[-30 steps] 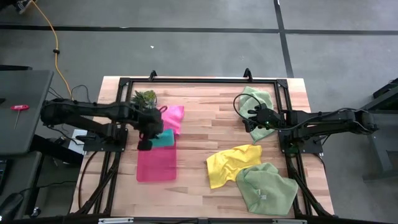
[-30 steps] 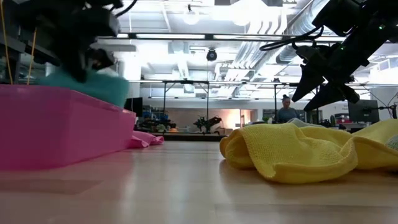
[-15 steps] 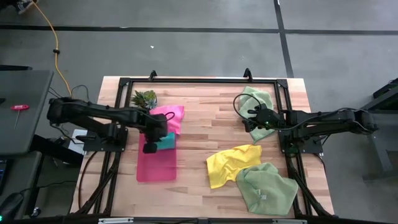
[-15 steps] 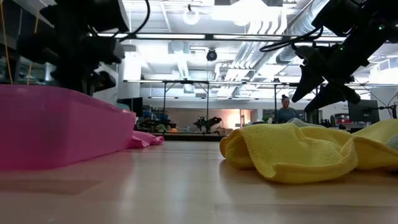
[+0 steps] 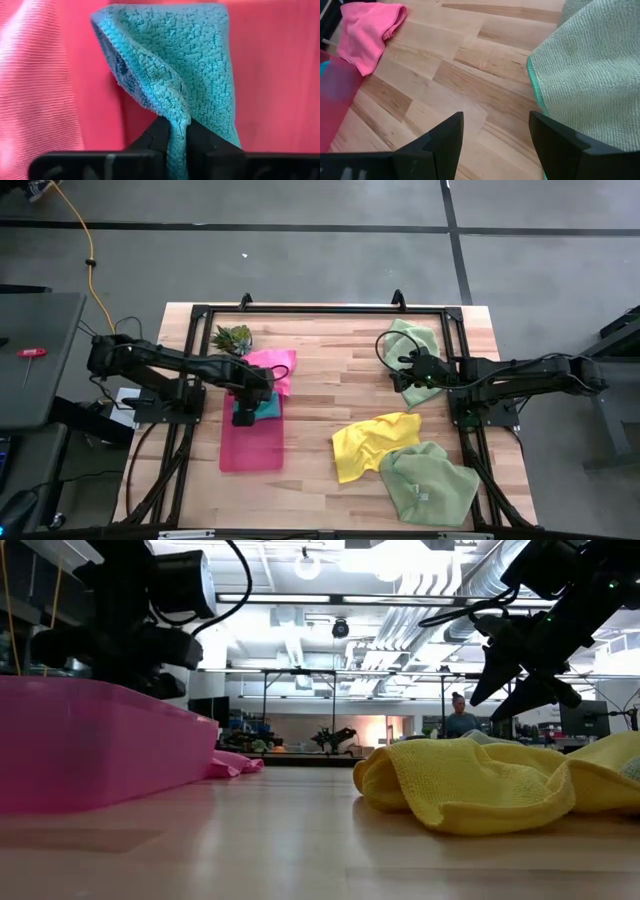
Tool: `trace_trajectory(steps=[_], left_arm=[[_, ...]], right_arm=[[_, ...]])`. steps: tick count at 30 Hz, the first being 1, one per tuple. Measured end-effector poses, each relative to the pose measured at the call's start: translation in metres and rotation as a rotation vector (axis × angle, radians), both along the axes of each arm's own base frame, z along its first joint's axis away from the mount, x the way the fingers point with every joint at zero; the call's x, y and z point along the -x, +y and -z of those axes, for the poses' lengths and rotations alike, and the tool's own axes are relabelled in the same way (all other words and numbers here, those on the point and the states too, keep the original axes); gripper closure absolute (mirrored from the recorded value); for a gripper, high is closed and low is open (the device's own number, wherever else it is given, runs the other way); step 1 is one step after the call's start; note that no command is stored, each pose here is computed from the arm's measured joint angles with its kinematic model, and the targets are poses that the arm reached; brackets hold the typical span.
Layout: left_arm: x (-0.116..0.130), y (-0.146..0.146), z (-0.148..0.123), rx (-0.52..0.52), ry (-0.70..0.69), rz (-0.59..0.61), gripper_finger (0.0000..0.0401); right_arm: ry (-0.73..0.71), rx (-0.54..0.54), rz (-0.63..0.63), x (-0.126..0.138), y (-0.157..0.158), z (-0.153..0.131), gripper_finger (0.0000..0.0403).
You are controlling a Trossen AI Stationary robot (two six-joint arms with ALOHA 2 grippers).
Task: Fold microfiber towels
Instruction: Put the blue microfiber towel into the red bin, then fold the yellow microfiber towel
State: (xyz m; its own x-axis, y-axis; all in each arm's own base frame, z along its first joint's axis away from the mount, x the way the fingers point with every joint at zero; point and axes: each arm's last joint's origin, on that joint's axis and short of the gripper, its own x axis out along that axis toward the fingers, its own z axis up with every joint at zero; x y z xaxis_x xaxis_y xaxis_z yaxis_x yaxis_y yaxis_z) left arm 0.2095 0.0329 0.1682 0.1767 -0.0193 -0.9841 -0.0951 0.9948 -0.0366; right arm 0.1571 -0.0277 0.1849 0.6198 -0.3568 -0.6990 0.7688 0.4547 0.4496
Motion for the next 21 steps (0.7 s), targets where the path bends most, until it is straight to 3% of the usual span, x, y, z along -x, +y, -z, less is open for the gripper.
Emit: trace_trajectory(steps=[10, 16, 21], left_arm=[[-0.008, 0.003, -0.018, -0.052, -0.006, 0.017, 0.0240], [-0.016, 0.006, -0.056, -0.095, -0.010, 0.041, 0.0172], [-0.018, 0.013, -0.102, -0.111, -0.006, 0.078, 0.0148]], right_arm=[[0.001, 0.001, -0.001, 0.000, 0.000, 0.000, 0.0187], [0.001, 0.001, -0.001, 0.000, 0.000, 0.000, 0.0187], [0.002, 0.004, -0.004, 0.000, 0.000, 0.000, 0.0187]])
